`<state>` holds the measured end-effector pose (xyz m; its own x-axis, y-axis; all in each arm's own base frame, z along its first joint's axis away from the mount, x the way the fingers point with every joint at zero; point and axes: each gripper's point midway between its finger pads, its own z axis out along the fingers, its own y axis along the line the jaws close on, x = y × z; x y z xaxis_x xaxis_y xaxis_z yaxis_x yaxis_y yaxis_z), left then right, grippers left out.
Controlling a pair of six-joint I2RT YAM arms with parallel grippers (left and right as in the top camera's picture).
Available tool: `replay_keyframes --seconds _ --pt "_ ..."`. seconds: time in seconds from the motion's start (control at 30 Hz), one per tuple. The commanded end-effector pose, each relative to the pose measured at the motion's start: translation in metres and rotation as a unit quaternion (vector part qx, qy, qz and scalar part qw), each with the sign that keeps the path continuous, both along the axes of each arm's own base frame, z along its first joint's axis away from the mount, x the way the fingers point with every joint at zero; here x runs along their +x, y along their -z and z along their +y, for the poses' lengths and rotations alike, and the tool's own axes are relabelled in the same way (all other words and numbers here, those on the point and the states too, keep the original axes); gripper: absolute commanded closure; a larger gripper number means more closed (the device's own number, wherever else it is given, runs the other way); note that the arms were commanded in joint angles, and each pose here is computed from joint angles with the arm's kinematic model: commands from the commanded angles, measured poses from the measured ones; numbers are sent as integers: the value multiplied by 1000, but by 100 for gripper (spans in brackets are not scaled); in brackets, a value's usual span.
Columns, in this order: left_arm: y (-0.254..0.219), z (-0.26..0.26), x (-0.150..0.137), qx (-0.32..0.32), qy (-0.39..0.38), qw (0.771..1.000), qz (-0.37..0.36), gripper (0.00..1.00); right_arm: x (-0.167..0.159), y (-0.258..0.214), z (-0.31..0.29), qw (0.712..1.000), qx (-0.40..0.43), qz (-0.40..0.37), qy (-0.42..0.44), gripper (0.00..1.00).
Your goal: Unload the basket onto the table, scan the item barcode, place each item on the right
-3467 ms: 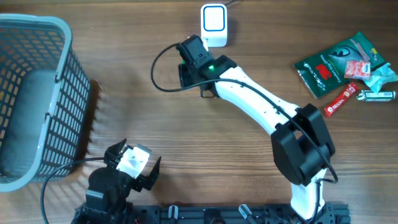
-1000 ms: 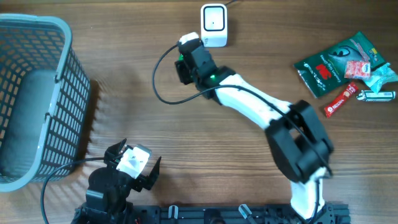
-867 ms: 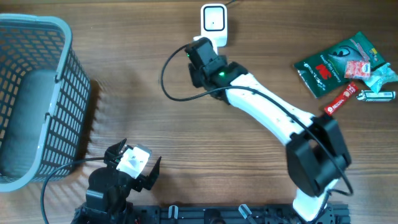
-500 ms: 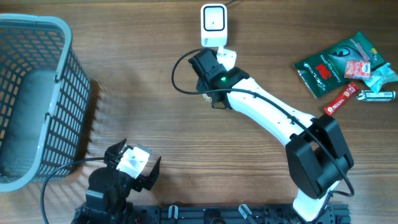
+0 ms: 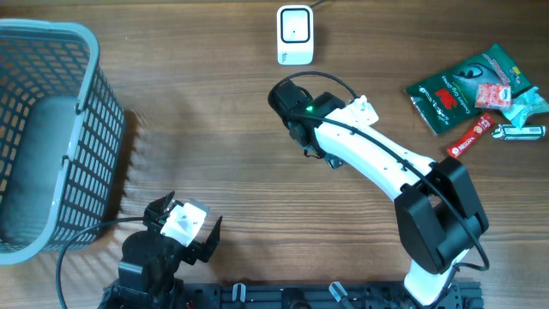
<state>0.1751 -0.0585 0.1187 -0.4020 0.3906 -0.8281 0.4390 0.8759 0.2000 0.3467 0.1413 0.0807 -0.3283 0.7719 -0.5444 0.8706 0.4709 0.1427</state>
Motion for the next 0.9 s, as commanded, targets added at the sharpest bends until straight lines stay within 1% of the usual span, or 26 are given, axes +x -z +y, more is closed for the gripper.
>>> replay_keyframes --seconds 0.0,0.07,0.1,0.13,0.17,0.2,0.23,0.27,0.3,0.37,0.4,0.47,0.53,0.63,0.7,0.73,0.77,0.8,0.87 --pt "0 1 1 4 1 1000 -3 0 0 -19 -8 1000 -8 -15 24 0" --pt "0 1 1 4 1 1000 -3 0 -9 -44 -15 1000 -27 7 10 0" --pt "0 1 1 5 1 1000 -4 0 -13 -62 -17 999 -35 17 -15 0" --pt "0 1 1 4 1 1000 -4 0 -10 -88 -16 992 -57 36 -107 0" --pt "0 1 1 4 1 1000 -4 0 -5 -101 -13 981 -75 45 -173 0" --pt "0 1 1 4 1 1000 -4 0 1 -113 -7 961 -96 57 -253 1" --pt "0 1 1 4 1 1000 -4 0 1 -119 20 856 -127 113 -489 1" --pt "0 1 1 4 1 1000 -3 0 -11 -110 38 768 -115 149 -612 0" --pt "0 1 1 4 1 1000 -4 0 -25 -101 51 693 -94 171 -694 0" --pt "0 1 1 4 1 1000 -4 0 -45 -86 57 594 -75 194 -777 0" --pt "0 1 1 4 1 1000 -4 0 -44 -78 51 573 -88 203 -789 0" --pt "0 1 1 4 1 1000 -4 0 -33 -65 42 562 -102 205 -795 0" --pt "0 1 1 4 1 1000 -4 0 -26 -53 32 566 -101 209 -791 0" --pt "0 1 1 4 1 1000 -4 0 -17 -34 8 587 -80 236 -770 0" --pt "0 1 1 4 1 1000 -3 0 -1 -21 2 604 -66 228 -761 1" --pt "0 1 1 4 1 1000 -4 0 2 -14 7 604 -35 213 -768 0" --pt "0 1 1 4 1 1000 -4 0 -3 -5 15 589 9 202 -783 0" --pt "0 1 1 4 1 1000 -4 0 -6 3 20 580 40 196 -790 0" --pt "0 1 1 4 1 1000 -3 0 -8 21 21 576 66 209 -787 0"
